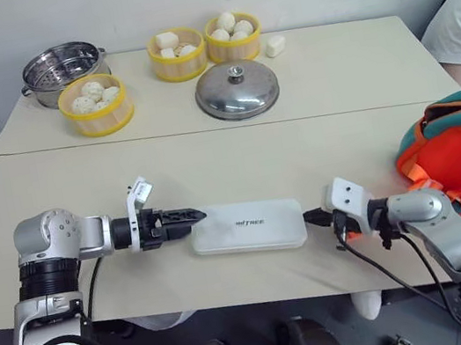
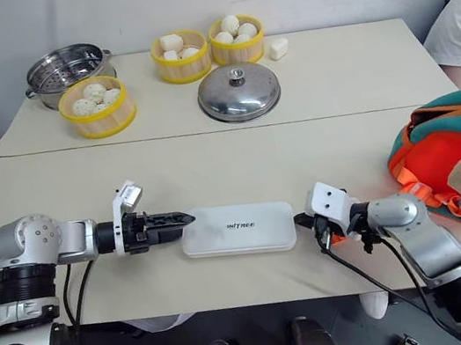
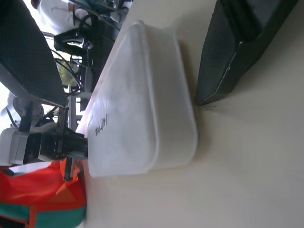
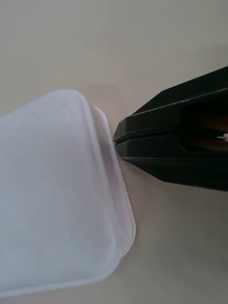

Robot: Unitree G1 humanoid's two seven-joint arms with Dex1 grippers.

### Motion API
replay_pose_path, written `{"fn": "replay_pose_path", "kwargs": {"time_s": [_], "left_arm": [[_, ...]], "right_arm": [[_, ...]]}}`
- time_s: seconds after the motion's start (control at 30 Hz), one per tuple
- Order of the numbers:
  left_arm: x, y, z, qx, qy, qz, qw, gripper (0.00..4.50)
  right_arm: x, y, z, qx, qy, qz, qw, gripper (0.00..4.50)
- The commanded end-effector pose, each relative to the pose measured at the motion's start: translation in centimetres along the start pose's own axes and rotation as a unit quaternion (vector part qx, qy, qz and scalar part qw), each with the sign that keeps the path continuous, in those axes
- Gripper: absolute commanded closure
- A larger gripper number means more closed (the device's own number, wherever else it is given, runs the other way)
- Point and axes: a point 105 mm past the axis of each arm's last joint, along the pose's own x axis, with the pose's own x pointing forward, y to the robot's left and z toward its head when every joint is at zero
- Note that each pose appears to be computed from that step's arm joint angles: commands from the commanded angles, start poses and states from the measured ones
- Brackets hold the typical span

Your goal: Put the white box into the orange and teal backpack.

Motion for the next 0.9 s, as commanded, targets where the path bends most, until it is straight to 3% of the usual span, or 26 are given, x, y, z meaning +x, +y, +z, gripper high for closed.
{"fn": "replay_pose_path", "kwargs": {"time_s": [0.03,0.27,0.5,0.63,0.77,0.9], "left_arm": [[1.1,0.6,-0.9,-0.037,0.026,0.005,0.999,0.03],[3.6,-1.2,-0.5,-0.042,0.035,-0.055,0.997,0.03],[3.4,-2.8,-0.8,-0.016,0.031,-0.104,0.994,2.15],[2.7,-3.3,-0.9,0.015,0.013,-0.117,0.993,3.23],[1.8,-3.8,-1.2,0.097,-0.010,-0.122,0.988,3.28],[0.9,-4.7,-1.8,0.273,-0.064,-0.167,0.945,3.28]], "right_arm": [[0.3,-0.1,1.2,-0.011,-0.019,-0.004,1.000,4.50],[1.1,0.8,1.5,-0.006,-0.031,0.001,0.999,4.50],[0.2,0.5,1.4,-0.002,-0.040,-0.008,0.999,4.50],[-1.5,0.9,1.9,0.052,-0.093,-0.016,0.994,4.50],[-4.7,1.9,2.6,0.101,-0.156,-0.052,0.981,3.28],[-8.9,2.7,1.9,0.155,-0.172,-0.134,0.964,1.93]]}}
